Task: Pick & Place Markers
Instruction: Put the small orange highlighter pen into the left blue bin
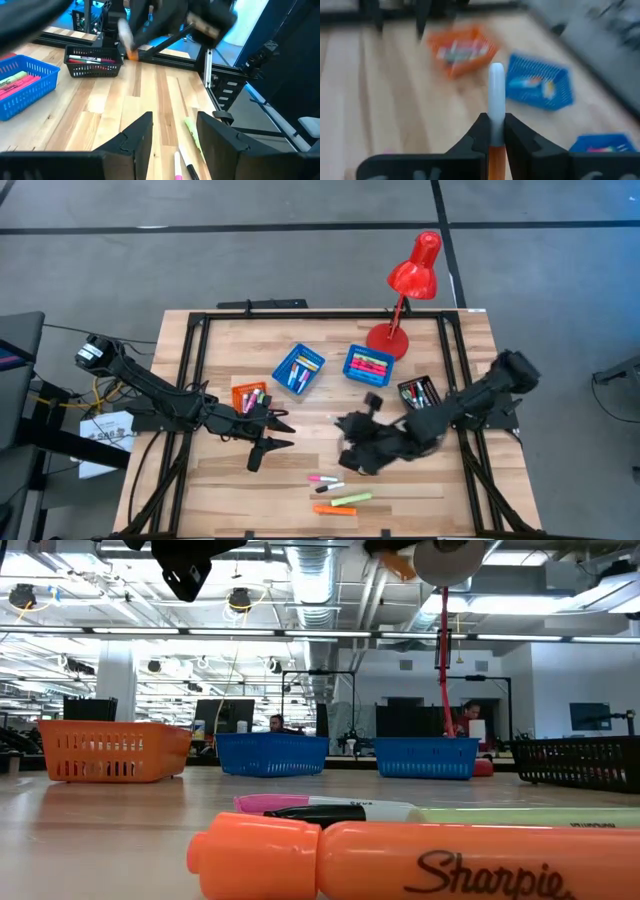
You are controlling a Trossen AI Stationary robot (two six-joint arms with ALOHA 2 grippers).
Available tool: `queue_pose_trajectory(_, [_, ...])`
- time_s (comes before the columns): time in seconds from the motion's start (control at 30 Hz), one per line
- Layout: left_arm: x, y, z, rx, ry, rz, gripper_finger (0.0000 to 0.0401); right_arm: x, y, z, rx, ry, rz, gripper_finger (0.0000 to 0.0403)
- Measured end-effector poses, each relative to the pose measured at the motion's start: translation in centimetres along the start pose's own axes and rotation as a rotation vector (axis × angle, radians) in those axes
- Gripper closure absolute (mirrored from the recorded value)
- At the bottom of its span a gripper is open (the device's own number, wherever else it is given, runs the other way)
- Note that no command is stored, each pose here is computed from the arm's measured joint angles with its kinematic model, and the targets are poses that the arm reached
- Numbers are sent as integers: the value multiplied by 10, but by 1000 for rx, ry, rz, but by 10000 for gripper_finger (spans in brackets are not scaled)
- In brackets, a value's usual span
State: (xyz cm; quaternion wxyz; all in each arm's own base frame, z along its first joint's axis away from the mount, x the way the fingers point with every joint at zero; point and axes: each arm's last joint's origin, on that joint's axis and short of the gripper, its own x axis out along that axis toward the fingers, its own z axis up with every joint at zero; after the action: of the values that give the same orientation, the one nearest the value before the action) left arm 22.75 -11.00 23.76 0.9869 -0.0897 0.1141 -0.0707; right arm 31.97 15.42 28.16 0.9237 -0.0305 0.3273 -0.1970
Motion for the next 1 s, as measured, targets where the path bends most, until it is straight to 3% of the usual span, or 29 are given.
queue_pose_trajectory(0.13, [0, 0, 0, 1, 0, 0, 251, -7, 5, -28, 29, -154, -39, 362])
queue_pose_trajectory(0.33, [0, 2, 1, 4, -4, 10, 251, 23, 9, -52, 85, -386, 101, 351])
queue_pose_trajectory(0.5, [1, 4, 3, 26, -36, 60, 251, 47, -2, -38, 126, -517, 299, 367])
queue_pose_trajectory(0.7, [1, 4, 4, 41, -46, 63, 251, 68, -17, -23, 228, -636, 311, 357])
queue_pose_trajectory(0.87, [1, 4, 4, 42, -46, 63, 251, 71, -21, -14, 257, -752, 443, 353])
queue_pose_trajectory(1.0, [1, 4, 5, 39, -55, 62, 251, 77, -17, -9, 259, -789, 463, 360])
